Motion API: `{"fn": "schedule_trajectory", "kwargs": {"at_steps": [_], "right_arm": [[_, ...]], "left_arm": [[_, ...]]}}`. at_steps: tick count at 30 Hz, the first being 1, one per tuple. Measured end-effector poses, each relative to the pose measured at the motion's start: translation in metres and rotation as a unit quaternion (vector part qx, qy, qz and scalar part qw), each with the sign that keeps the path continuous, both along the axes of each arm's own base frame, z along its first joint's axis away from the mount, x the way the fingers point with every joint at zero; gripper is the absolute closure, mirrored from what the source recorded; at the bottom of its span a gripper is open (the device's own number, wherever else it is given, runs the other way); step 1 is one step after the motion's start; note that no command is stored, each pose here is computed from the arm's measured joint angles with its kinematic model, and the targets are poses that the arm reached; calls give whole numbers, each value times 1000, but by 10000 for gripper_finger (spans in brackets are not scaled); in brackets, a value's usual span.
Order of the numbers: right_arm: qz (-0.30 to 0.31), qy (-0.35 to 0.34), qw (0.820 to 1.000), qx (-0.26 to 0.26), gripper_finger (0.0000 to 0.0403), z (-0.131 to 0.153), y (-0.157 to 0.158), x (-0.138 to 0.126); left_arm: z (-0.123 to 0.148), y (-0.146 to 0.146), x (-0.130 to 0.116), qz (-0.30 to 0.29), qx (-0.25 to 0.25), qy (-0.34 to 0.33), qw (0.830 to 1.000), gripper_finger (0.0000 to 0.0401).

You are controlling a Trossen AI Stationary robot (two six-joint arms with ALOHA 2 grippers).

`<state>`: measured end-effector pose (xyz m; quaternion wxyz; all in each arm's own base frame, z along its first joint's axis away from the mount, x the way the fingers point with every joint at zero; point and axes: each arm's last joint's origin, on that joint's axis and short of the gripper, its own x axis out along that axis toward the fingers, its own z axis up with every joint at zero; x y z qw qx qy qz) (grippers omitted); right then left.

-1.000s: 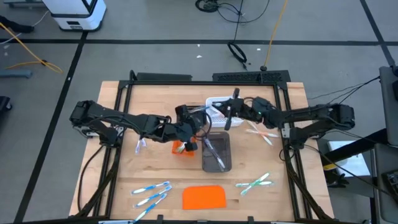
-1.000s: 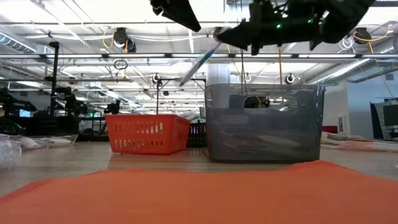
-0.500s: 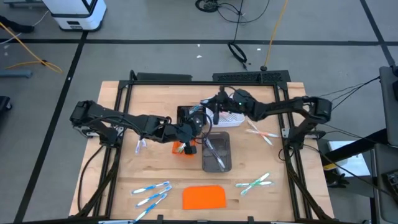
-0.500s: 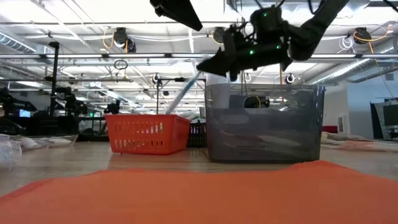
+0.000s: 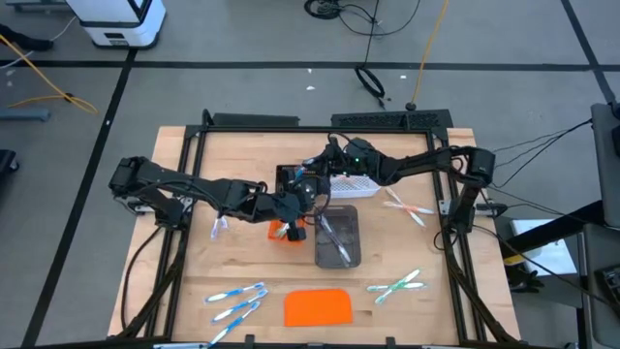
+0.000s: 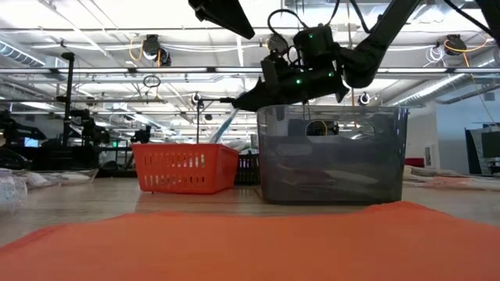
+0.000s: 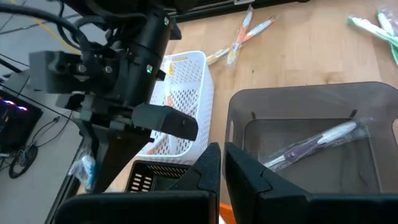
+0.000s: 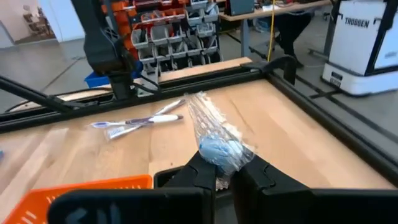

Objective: Pick & Place Toothbrushes
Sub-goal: Put the blue toothbrush into the black bin

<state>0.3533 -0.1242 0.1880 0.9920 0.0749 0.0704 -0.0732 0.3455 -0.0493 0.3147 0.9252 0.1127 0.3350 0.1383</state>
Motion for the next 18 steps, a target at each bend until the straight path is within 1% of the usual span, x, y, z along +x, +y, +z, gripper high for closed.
{"fn": "schedule_trajectory", "kwargs": {"at_steps": [5, 9, 13, 18], "right_arm": [[-1, 2, 1000, 7, 388, -11, -1, 6], [-4, 10, 1000, 27, 388, -22, -2, 7], [-5, 11, 1000, 28, 388, -27, -3, 9], [-5, 13, 999, 28, 373, -28, -3, 9]], "left_arm": [[0, 0, 0, 0, 0, 0, 1000, 380], [0, 0, 0, 1, 0, 0, 1000, 380], [0, 0, 0, 1, 0, 0, 1000, 380], [0, 0, 0, 0, 1, 1, 1000, 380]]}}
